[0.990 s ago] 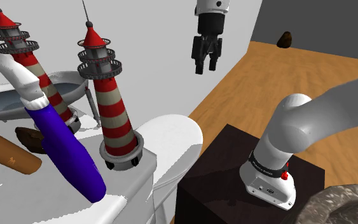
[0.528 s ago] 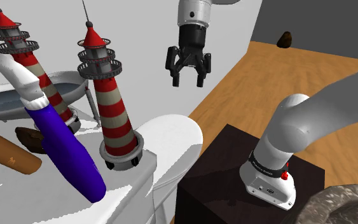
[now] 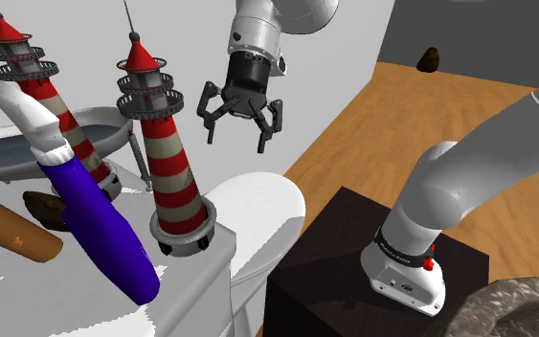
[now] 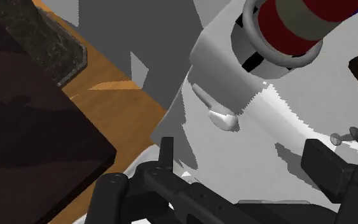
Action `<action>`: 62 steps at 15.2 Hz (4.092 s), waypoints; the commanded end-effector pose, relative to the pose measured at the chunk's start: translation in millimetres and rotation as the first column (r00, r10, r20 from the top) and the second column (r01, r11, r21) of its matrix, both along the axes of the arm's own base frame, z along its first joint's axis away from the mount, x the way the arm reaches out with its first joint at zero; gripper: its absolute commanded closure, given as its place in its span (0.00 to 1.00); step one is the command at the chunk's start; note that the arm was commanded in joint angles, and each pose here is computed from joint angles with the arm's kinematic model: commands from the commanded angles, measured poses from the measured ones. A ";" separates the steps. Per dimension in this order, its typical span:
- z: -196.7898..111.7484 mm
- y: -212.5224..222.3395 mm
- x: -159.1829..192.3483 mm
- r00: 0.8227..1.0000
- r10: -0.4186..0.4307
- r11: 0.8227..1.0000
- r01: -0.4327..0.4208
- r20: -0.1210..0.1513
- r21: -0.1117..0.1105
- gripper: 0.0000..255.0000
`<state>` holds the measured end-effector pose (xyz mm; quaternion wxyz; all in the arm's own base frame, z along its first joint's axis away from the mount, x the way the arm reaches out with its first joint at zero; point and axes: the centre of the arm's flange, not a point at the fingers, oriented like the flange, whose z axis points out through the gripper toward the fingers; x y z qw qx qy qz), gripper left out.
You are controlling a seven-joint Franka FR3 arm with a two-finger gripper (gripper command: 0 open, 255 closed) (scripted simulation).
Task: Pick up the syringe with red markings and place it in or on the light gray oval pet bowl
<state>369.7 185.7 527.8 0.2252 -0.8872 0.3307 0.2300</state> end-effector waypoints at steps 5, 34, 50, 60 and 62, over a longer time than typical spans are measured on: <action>-26.2 40.6 42.6 0.947 -0.271 0.955 0.287 -0.174 0.072 0.00; -72.6 96.1 73.4 0.839 -0.447 0.864 0.495 -0.311 0.092 1.00; 6.6 96.1 73.4 0.839 -0.447 0.864 0.495 -0.311 0.092 1.00; 59.4 96.1 73.4 0.839 -0.447 0.864 0.495 -0.311 0.092 1.00; 69.9 96.1 73.4 0.839 -0.447 0.864 0.495 -0.311 0.092 1.00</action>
